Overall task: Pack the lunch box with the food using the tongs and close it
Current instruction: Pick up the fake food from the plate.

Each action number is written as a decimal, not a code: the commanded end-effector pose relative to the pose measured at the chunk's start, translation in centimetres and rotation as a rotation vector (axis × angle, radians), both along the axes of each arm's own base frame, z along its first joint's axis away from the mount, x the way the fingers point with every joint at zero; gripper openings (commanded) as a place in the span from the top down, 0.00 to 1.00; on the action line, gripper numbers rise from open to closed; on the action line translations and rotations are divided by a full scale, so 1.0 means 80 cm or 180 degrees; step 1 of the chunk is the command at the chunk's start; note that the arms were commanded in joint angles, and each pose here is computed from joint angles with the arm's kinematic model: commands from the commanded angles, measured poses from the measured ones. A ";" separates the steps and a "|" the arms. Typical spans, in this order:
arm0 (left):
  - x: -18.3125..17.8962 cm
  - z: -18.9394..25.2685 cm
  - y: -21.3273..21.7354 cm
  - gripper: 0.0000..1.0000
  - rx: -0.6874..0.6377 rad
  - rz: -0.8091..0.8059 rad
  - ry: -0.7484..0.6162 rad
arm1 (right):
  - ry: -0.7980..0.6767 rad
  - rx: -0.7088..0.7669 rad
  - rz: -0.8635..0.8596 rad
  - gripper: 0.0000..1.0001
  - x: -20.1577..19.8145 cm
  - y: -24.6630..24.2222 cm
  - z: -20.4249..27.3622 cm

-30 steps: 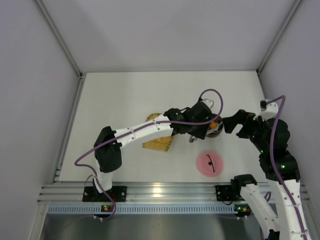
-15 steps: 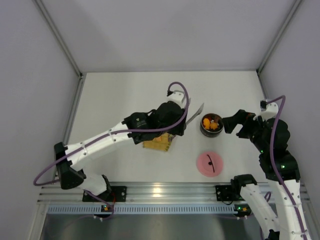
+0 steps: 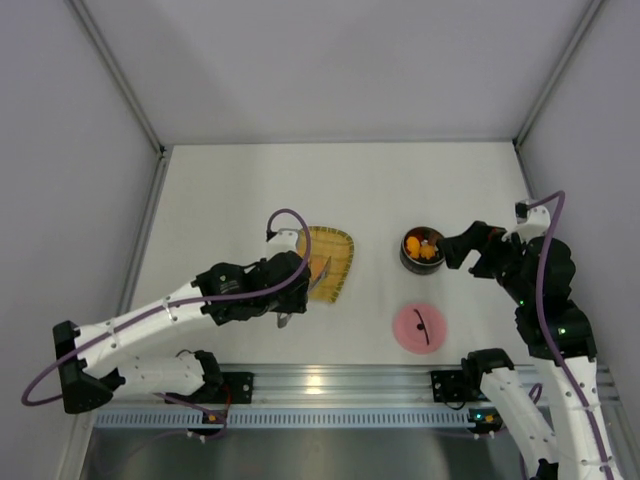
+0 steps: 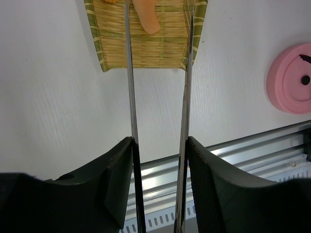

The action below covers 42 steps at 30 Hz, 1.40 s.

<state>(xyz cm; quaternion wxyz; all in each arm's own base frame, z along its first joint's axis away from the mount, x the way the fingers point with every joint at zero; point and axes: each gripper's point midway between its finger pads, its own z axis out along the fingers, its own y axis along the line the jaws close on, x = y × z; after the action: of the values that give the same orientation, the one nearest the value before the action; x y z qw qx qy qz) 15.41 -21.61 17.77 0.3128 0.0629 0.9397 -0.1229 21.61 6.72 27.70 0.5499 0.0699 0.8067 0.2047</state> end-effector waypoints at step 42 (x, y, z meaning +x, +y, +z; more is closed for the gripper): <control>0.012 -0.045 -0.048 0.52 -0.0219 0.0138 0.0162 | -0.0175 -0.0013 -0.0055 0.01 0.002 -0.005 0.019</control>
<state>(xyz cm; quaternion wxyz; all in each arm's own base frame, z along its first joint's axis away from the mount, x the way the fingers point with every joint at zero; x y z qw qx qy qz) 15.22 -23.52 11.91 0.2674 0.0353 0.9566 -0.1105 21.63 6.70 27.53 0.5492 0.0694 0.8075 0.2036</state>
